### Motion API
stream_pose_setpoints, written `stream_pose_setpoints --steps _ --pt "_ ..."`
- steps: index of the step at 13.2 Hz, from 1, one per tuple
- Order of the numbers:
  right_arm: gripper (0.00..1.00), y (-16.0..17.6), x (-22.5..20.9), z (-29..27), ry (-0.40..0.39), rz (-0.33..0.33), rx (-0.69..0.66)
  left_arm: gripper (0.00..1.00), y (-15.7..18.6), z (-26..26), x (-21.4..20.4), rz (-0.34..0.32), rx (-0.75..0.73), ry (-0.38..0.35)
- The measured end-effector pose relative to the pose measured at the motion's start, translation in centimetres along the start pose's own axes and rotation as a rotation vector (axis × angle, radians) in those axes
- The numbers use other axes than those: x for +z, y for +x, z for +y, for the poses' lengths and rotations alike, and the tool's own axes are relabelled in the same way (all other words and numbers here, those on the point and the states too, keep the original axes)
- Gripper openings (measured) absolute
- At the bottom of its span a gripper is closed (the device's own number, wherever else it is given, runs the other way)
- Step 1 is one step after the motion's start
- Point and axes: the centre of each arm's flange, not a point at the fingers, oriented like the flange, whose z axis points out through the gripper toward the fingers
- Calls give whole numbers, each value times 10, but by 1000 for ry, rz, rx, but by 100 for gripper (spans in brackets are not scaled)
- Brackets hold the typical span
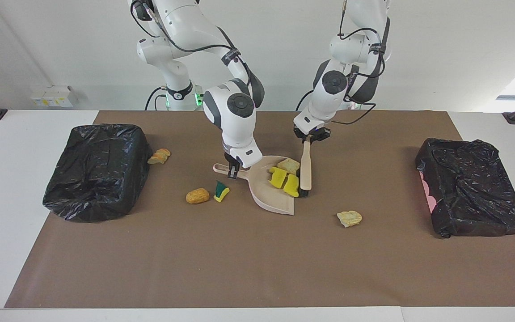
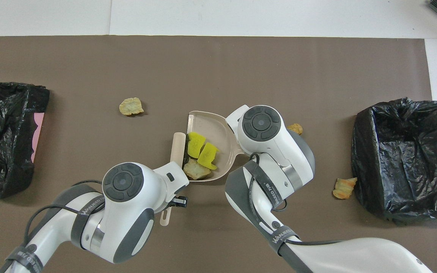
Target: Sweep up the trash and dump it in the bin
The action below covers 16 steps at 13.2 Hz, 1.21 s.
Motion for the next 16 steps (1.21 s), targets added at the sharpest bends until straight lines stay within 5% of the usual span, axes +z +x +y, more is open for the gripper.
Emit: stream_pose_setpoints --steps 5,9,13,16 --pt "31 4 3 -3 -14 -21 21 26 17 22 -27 46 11 -41" --pt "31 4 3 -2 -14 -20 27 26 48 -31 -45 65 -93 -54" --pt "31 2 1 1 -17 -18 41 26 86 -113 -60 114 -114 91" --pt "31 0 0 2 -9 -30 48 26 120 -174 -79 90 -61 148"
